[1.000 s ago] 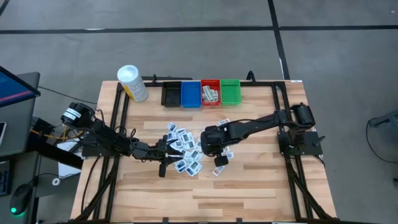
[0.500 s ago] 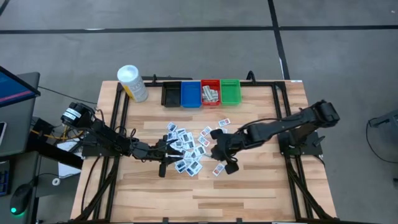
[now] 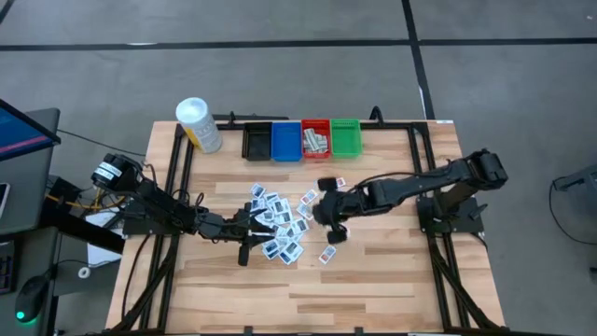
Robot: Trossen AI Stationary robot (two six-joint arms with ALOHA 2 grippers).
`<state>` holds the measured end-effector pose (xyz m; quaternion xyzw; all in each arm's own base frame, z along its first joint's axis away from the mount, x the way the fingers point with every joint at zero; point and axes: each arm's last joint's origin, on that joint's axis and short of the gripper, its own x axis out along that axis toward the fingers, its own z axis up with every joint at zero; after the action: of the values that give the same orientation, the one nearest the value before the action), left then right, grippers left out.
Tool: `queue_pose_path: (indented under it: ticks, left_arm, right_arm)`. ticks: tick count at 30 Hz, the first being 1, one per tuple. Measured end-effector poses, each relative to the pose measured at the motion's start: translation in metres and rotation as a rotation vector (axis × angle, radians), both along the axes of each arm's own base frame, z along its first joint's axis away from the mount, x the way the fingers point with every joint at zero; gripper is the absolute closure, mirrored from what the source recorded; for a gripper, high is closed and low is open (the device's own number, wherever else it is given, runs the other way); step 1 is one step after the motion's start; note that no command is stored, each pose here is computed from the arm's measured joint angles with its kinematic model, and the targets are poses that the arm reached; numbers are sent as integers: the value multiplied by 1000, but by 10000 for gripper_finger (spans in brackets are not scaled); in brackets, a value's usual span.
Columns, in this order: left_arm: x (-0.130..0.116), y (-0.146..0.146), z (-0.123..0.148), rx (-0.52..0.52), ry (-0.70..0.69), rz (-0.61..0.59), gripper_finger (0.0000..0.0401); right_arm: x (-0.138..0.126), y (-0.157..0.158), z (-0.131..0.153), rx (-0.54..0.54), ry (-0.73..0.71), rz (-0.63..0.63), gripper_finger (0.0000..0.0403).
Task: Pick & Place First Aid Supplies
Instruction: Put the green bandage pack into the red bin
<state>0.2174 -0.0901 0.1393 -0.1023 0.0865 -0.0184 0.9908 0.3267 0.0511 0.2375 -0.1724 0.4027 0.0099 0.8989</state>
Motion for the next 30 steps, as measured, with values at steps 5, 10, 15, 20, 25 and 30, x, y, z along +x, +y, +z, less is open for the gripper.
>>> queue_pose_path:
  ticks: [5, 10, 15, 20, 25, 30]
  left_arm:
    - [0, 0, 0, 0, 0, 0, 308]
    - [0, 0, 0, 0, 0, 0, 308]
    - [0, 0, 0, 0, 0, 0, 308]
    - [0, 0, 0, 3, 0, -1, 308]
    - [0, 0, 0, 3, 0, -1, 308]
    - [0, 0, -1, 1, 7, 0, 308]
  right_arm:
    - [7, -30, 6, -135, -80, -162, 401]
    - [11, -65, 9, -169, -120, -291, 401]
    - [9, -92, 10, -184, -108, -330, 401]
    - [6, -126, 13, -192, -127, -362, 401]
    - [10, -168, 5, -165, -190, -392, 401]
    - [16, -212, -26, -171, -201, -491, 401]
